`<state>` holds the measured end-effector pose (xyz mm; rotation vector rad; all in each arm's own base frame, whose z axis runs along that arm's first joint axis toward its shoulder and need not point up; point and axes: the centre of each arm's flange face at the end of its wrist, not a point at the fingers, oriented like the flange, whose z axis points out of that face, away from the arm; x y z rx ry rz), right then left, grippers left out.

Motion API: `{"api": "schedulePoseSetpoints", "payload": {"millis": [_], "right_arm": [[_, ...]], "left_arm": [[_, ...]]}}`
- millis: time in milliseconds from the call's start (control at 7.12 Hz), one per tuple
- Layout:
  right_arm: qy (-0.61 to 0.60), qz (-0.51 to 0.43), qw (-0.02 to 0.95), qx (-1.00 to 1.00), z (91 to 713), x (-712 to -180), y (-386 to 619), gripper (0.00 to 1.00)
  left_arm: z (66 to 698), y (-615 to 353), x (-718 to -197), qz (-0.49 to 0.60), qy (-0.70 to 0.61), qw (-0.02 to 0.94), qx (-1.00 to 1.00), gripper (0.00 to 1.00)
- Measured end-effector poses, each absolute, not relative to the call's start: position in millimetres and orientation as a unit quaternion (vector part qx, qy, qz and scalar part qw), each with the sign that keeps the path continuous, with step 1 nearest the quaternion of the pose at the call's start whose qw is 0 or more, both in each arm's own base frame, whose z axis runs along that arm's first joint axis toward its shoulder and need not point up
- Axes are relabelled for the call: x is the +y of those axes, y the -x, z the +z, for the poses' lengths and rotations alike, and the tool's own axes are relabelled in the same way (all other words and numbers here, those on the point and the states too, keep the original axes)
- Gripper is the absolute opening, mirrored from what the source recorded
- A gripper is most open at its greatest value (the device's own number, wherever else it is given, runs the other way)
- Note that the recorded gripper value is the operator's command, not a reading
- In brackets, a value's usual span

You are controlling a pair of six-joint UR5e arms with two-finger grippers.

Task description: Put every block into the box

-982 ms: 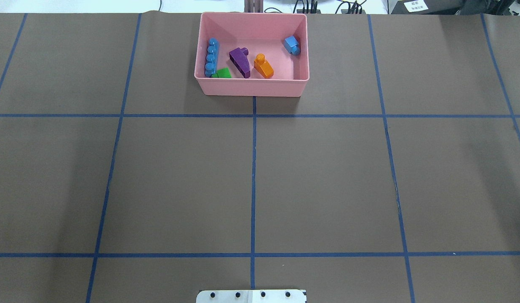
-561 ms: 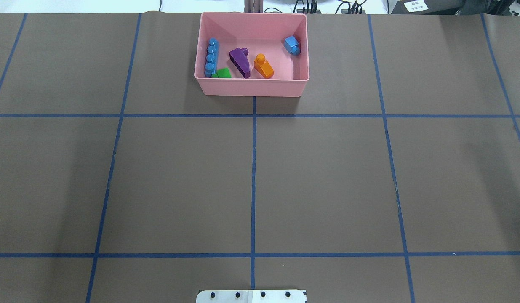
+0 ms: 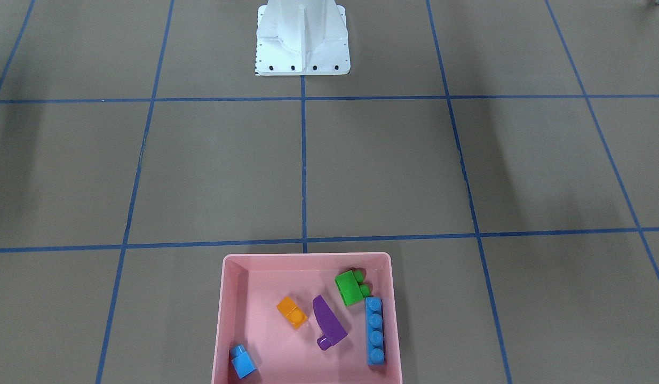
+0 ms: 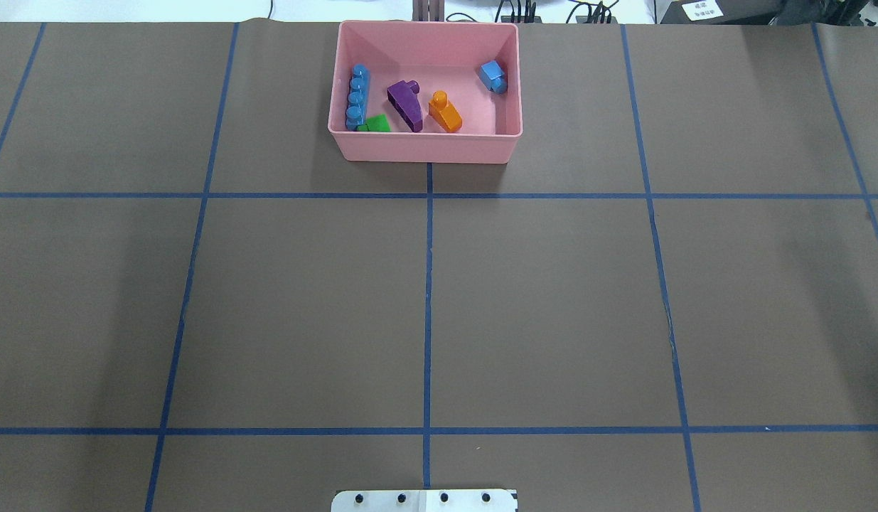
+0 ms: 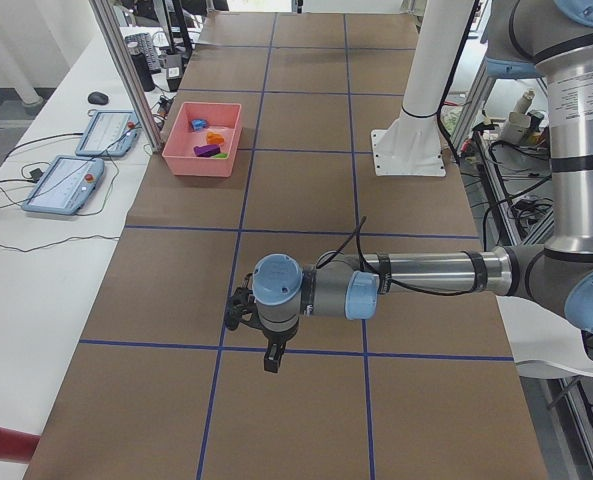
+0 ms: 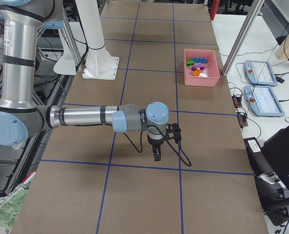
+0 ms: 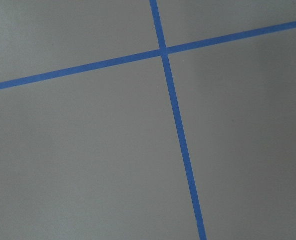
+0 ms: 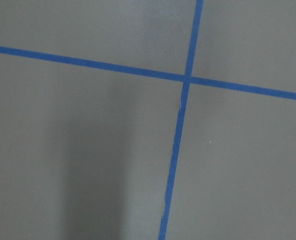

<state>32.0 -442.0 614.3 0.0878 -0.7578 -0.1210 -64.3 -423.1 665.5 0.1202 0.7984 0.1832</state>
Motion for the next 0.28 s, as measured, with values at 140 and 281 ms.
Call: {"api": "schedulePoseSetpoints", "payload": {"millis": [140, 281], "right_arm": [[-0.042, -0.059, 0.926, -0.370, 614.5, -442.1, -31.4, 1.00], [-0.042, -0.059, 0.926, -0.370, 615.0, -442.1, -31.3, 1.00]], "left_arm": [[665.0, 64.3, -423.5, 0.089, -0.059, 0.915, 0.388, 1.00], [664.4, 64.3, -423.8, 0.089, -0.060, 0.916, 0.388, 1.00]]}}
